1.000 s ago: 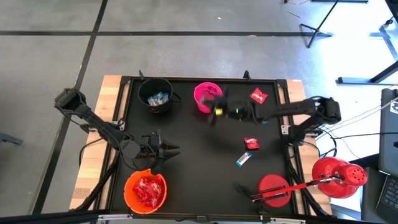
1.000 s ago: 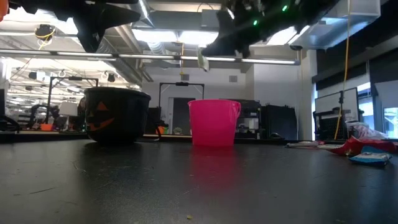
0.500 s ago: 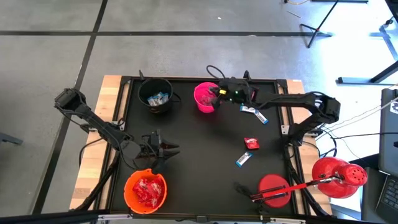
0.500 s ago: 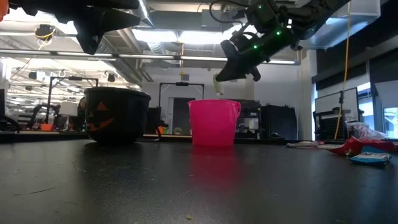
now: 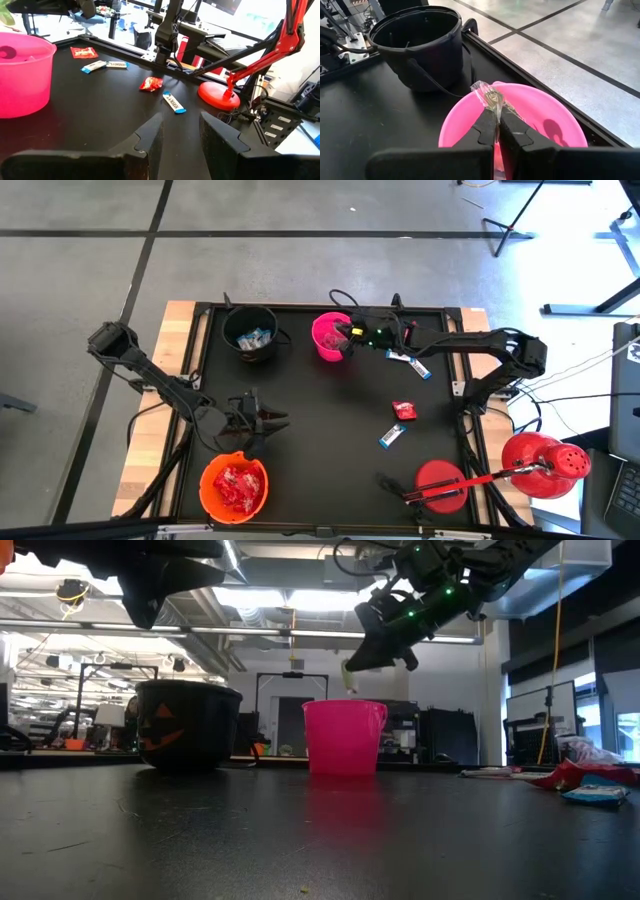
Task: Organize candy in baskets
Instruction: Put the green gummy into the pink bucket, then put the red candy into the orange bucket
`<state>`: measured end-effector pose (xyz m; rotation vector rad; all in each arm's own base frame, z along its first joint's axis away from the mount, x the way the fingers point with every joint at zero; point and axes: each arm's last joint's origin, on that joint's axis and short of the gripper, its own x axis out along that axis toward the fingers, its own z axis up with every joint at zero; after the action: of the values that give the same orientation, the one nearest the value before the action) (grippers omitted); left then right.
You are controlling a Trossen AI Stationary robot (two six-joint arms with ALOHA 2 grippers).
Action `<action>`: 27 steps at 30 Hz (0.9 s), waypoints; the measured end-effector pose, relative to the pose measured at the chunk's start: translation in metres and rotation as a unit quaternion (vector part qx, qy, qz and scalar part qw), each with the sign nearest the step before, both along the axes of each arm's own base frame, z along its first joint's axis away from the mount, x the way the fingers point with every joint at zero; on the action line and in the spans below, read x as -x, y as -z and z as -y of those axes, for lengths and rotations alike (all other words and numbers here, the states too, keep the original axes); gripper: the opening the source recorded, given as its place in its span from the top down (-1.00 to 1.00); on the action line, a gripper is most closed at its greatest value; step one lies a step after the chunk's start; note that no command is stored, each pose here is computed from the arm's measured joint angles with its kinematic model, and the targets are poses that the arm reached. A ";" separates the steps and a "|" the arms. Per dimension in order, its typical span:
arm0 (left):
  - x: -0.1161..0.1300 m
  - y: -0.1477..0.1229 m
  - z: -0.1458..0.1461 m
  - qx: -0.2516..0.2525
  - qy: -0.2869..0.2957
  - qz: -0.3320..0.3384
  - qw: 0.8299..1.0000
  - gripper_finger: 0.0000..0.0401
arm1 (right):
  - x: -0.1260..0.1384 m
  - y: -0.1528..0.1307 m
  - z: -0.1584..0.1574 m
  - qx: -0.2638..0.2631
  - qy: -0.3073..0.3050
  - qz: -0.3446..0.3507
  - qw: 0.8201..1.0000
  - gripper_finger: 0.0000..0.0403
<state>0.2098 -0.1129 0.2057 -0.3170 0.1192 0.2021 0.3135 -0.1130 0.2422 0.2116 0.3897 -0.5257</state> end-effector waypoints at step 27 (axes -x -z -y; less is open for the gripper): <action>0.001 0.003 0.000 0.003 -0.004 -0.013 1.000 0.43 | -0.001 0.018 -0.044 -0.022 -0.093 -0.114 0.989 0.35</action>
<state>0.2092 -0.1125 0.2025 -0.3204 0.1447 0.2132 0.3143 -0.0692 0.2240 0.1555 0.6378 -0.3572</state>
